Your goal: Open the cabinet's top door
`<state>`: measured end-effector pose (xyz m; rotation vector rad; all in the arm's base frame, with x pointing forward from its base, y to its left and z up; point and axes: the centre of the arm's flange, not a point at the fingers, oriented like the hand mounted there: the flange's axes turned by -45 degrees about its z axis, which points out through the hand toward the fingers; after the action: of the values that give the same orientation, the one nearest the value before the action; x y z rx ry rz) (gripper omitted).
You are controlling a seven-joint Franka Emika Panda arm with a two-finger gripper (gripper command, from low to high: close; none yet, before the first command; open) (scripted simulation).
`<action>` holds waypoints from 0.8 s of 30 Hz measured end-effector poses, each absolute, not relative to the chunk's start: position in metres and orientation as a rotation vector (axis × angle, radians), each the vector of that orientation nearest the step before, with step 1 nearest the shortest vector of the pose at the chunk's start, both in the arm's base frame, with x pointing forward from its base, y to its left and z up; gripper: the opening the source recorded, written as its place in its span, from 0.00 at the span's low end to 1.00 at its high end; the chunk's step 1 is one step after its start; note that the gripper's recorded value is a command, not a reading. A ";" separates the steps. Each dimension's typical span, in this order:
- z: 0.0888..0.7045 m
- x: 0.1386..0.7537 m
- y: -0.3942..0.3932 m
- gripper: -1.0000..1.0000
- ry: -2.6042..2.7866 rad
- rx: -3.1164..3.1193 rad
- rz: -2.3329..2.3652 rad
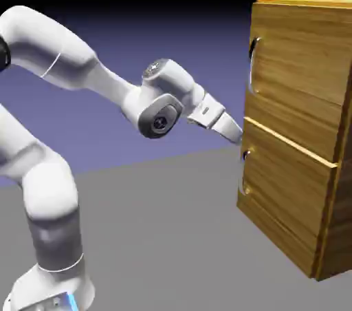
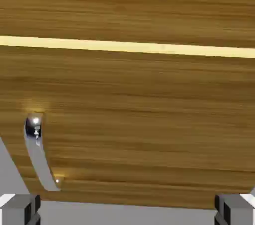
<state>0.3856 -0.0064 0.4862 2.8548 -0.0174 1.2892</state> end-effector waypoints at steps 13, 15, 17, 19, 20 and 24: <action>0.600 0.344 -0.022 0.50 -0.349 2.674 1.651; 0.613 0.337 -0.018 0.50 -0.377 2.642 1.705; 0.624 0.330 -0.013 0.50 -0.397 2.608 1.758; 0.635 0.325 -0.006 0.50 -0.412 2.575 1.810; 0.639 0.322 -0.002 0.50 -0.416 2.558 1.835; 0.653 0.315 0.017 0.50 -0.419 2.490 1.929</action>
<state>0.3154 0.0168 0.6528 2.4904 -0.4195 1.9287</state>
